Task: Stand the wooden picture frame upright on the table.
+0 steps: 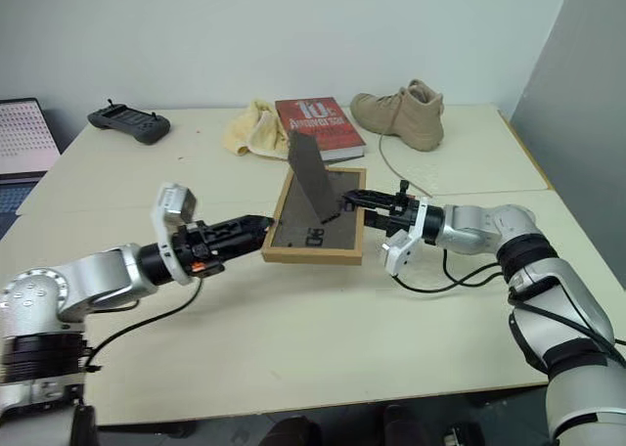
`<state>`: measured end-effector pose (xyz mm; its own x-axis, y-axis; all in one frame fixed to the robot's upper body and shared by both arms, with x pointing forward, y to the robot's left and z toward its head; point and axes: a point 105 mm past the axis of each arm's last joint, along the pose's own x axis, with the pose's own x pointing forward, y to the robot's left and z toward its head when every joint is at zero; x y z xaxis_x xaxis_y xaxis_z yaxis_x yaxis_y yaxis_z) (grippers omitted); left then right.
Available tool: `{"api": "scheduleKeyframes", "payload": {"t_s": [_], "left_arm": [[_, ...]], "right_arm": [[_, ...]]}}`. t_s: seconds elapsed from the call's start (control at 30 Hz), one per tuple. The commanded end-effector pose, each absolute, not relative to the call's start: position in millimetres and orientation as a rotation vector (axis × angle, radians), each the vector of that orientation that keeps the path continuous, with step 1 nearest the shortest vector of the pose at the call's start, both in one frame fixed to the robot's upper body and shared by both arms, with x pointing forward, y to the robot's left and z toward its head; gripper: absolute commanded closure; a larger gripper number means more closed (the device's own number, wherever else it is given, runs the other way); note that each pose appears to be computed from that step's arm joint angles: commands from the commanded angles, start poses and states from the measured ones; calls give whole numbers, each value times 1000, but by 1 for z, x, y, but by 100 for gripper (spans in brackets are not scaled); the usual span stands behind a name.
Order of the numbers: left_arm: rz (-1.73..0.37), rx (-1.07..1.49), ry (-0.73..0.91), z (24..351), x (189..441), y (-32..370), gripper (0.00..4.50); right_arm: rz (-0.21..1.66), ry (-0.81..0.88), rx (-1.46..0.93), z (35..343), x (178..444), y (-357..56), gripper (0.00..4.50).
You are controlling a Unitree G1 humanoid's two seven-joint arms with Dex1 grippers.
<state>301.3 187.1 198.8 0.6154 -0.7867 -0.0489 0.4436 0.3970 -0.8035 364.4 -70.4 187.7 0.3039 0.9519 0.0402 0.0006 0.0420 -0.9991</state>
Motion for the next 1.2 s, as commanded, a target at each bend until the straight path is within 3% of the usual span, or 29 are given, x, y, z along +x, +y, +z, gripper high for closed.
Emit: {"api": "scheduleKeyframes", "payload": {"t_s": [0.03,0.13,0.23,0.4,0.63,1.03,1.1,1.2], "left_arm": [[-750,-663,322,222,291,203,71],[-667,-484,304,212,281,199,13],[-624,-245,216,208,269,180,6],[-617,-134,125,205,254,165,6],[-651,-14,123,188,229,143,6],[-565,9,234,142,208,160,6],[-568,9,234,141,209,161,0],[-592,12,227,141,211,159,0]], "right_arm": [[990,-753,-1069,199,380,-68,319],[1213,-478,-678,200,377,-60,319],[1421,-158,-172,204,371,-47,319],[1545,72,117,198,362,-33,319],[1582,199,150,156,364,-10,319],[1639,276,-33,104,350,-2,319],[1628,274,-37,104,352,-3,249],[1599,270,-50,105,356,-10,184]]}}
